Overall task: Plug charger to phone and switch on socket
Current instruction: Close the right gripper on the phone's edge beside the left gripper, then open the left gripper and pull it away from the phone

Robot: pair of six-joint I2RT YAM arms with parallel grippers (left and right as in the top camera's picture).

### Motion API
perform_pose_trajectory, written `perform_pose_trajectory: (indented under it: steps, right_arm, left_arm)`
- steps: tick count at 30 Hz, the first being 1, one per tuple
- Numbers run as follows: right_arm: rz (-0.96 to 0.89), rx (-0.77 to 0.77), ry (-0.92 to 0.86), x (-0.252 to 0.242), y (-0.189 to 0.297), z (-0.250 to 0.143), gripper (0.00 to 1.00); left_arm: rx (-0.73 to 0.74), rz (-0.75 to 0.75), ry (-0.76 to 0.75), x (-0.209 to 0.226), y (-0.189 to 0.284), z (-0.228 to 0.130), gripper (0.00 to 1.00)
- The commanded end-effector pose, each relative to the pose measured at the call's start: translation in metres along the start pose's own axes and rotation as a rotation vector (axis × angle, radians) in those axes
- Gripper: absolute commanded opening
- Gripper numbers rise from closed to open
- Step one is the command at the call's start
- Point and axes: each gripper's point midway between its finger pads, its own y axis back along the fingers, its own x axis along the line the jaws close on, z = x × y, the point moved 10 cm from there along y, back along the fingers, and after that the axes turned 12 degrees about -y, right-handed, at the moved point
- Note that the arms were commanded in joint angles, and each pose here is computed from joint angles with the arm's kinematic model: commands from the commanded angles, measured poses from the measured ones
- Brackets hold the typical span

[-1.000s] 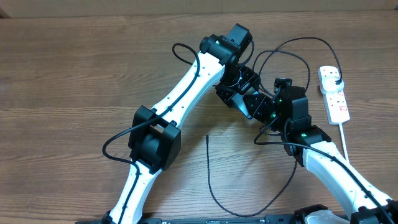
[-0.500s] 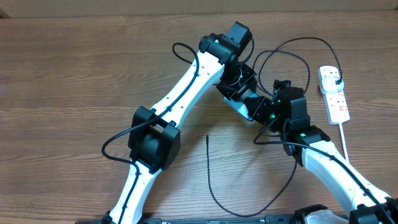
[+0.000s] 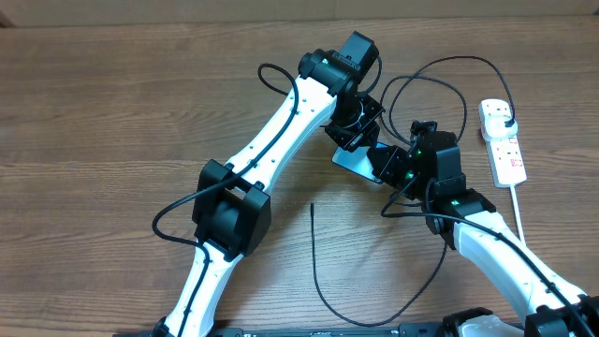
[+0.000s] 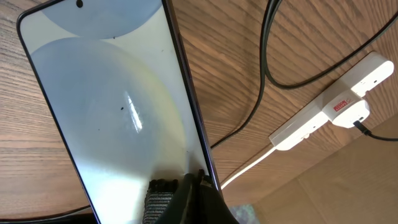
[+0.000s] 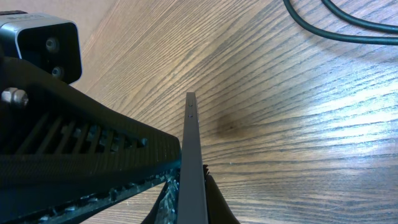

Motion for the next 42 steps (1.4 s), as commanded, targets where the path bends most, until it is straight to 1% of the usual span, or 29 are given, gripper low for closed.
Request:
perform_pose_trajectory:
  steps: [1,13,14,15,18,21,27,29,37,42]
  right_arm:
    - [0.061,-0.030,0.020,0.016,0.005,0.008,0.04]
    - [0.061,-0.030,0.020,0.016,0.005,0.008,0.04]
    - [0.061,-0.030,0.020,0.016,0.005,0.008,0.04]
    - [0.061,-0.030,0.020,0.016,0.005,0.008,0.04]
    - [0.061,-0.031,0.020,0.016,0.005,0.008,0.04]
    - [0.060,-0.033,0.018,0.016,0.005,0.008,0.04]
    - [0.057,-0.042,0.011,0.014,0.006,0.012,0.04]
    - [0.056,-0.046,0.009,0.013,0.006,0.013,0.04]
    - [0.059,-0.069,-0.012,0.011,0.008,0.020,0.04]
    - [0.084,-0.085,-0.161,0.013,0.010,0.025,0.04]
  left_arm:
    - [0.021,-0.019,-0.025,-0.006,0.003,-0.009,0.04]
    - [0.020,-0.019,-0.039,-0.006,0.003,-0.009,0.05]
    - [0.019,-0.018,-0.038,-0.006,0.003,-0.008,0.07]
    - [0.017,-0.015,-0.036,-0.005,0.004,-0.008,0.12]
    - [0.013,-0.011,-0.039,-0.002,0.006,-0.004,0.35]
    - [0.011,-0.005,-0.031,0.003,0.011,0.003,0.50]
    - [-0.003,-0.006,-0.034,0.011,0.028,0.018,0.66]
    - [-0.014,-0.015,-0.041,0.013,0.038,0.023,0.68]
    - [-0.089,-0.041,-0.040,0.019,0.091,0.034,0.69]
    - [-0.126,-0.057,-0.074,0.017,0.113,0.030,0.73]
